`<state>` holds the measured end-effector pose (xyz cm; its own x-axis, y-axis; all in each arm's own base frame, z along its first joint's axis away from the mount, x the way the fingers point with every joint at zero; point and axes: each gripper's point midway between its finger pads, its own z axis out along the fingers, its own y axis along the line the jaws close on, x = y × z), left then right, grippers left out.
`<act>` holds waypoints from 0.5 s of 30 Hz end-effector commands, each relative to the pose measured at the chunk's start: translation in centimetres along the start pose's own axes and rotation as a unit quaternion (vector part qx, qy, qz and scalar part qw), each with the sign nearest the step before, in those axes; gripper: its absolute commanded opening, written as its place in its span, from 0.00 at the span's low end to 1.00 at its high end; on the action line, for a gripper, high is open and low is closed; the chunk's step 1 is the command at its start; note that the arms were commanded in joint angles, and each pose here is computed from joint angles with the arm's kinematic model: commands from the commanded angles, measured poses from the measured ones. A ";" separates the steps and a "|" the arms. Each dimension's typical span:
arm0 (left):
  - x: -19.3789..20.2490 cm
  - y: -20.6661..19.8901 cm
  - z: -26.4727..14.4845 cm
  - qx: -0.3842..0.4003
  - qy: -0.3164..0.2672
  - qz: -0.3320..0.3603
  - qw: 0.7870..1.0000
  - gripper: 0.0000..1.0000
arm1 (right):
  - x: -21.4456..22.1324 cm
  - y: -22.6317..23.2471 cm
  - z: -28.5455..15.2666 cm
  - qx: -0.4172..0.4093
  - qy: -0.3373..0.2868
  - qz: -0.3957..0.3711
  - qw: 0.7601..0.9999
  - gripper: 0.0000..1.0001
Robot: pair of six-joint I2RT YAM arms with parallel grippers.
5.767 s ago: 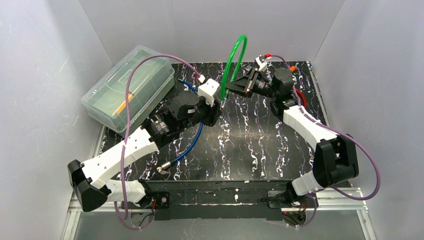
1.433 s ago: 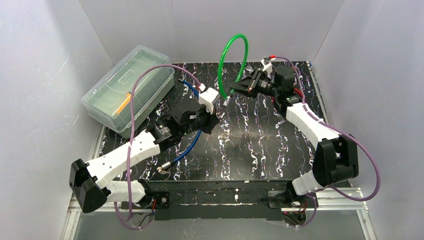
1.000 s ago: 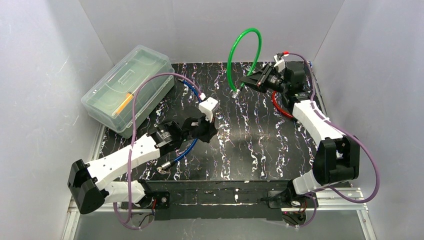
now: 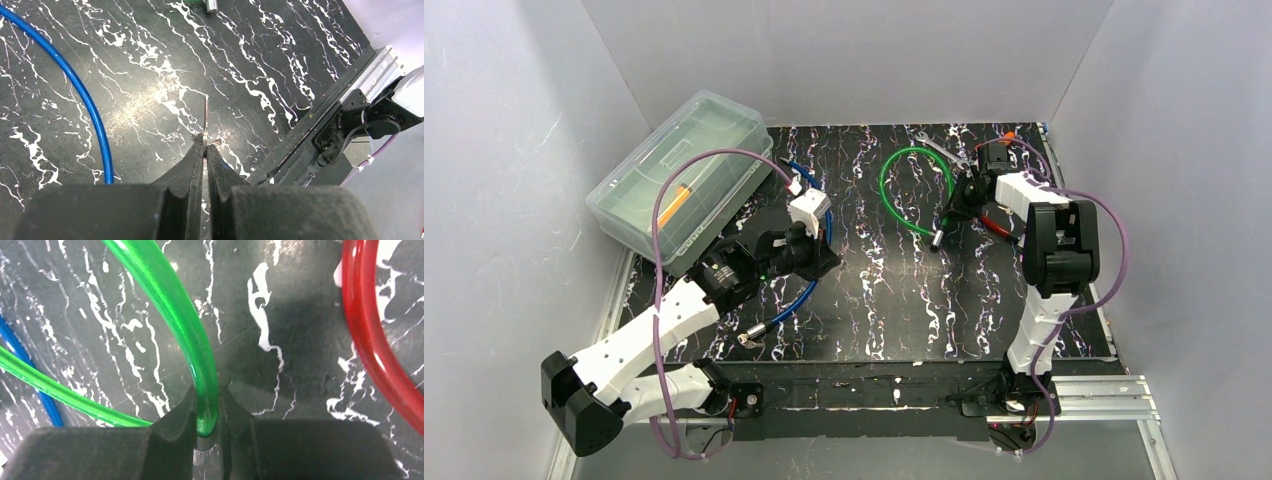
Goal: Lock with the key
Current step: Place the lock at the center of the board.
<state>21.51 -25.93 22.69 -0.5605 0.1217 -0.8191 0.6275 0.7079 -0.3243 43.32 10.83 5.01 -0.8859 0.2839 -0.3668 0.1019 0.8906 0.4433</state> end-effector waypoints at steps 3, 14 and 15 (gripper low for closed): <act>0.3 0.5 -0.6 -0.006 -0.002 -0.006 1.000 0.00 | -2.6 0.6 0.5 0.002 -0.019 0.004 1.000 0.10; -1.5 0.5 0.2 -0.006 -0.008 0.005 1.000 0.00 | -2.3 1.3 -1.2 -0.001 -0.014 0.007 1.000 0.47; -1.7 0.6 0.3 -0.006 -0.008 0.007 1.000 0.00 | -2.2 1.4 -1.5 -0.003 -0.013 0.005 1.000 0.51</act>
<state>22.00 -25.48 21.82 -0.5774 0.1299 -0.8061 0.6099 0.7250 -0.3201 44.31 10.60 4.31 -0.8940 0.2966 -0.3359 0.1383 0.8956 0.4228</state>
